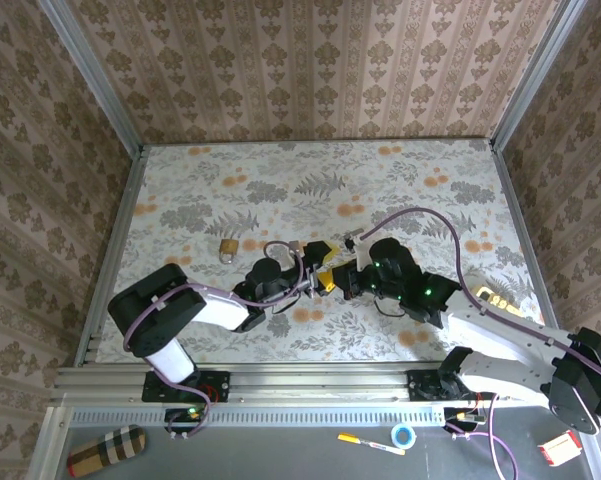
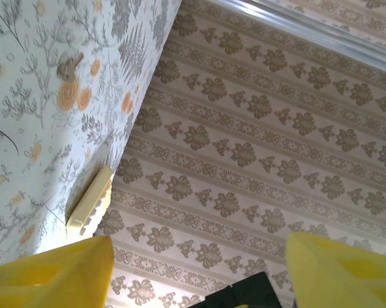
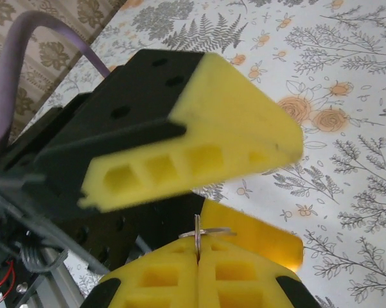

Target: Unlock with the key

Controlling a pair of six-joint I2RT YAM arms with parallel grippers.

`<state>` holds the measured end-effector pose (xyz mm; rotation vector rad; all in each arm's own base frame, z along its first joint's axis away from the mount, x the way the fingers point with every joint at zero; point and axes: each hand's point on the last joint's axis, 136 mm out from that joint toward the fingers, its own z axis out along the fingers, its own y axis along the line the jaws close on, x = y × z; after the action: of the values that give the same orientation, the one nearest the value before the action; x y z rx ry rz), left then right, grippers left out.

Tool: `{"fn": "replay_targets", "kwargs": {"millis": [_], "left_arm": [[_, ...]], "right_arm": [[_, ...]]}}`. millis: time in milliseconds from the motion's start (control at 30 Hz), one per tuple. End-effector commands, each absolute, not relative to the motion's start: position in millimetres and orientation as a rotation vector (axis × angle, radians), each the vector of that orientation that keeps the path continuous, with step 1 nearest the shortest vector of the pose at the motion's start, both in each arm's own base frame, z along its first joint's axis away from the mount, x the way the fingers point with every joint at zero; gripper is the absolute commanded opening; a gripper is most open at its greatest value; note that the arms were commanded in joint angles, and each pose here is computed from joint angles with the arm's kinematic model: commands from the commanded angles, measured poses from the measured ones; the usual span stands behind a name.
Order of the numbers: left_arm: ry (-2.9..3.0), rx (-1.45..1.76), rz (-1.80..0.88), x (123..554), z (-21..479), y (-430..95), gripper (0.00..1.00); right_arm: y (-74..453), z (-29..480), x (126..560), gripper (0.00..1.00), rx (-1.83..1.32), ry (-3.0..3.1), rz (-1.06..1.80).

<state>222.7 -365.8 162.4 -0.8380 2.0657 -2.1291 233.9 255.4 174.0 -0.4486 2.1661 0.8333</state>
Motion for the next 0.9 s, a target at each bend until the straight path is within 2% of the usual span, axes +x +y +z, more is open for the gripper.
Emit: {"fn": "replay_targets", "kwargs": {"millis": [0,233,467,867], "left_arm": [[2.007,-0.83,-2.133,228.8,174.6,-353.6,0.64],[2.044,-0.8,-2.072,230.1,172.6,-350.3,0.54],[2.058,-0.809,-2.03,232.4,165.6,-344.6,0.37],[2.099,-0.771,-1.967,234.6,160.6,-346.8,0.03]], "right_arm": [[260.5,185.6,226.2,0.0,-0.446,2.109,0.905],[258.5,179.9,222.8,0.0,-0.433,2.116,0.908],[256.2,179.6,220.3,0.0,-0.437,2.108,0.906],[254.6,175.8,215.2,0.0,-0.466,2.114,0.906]]}}
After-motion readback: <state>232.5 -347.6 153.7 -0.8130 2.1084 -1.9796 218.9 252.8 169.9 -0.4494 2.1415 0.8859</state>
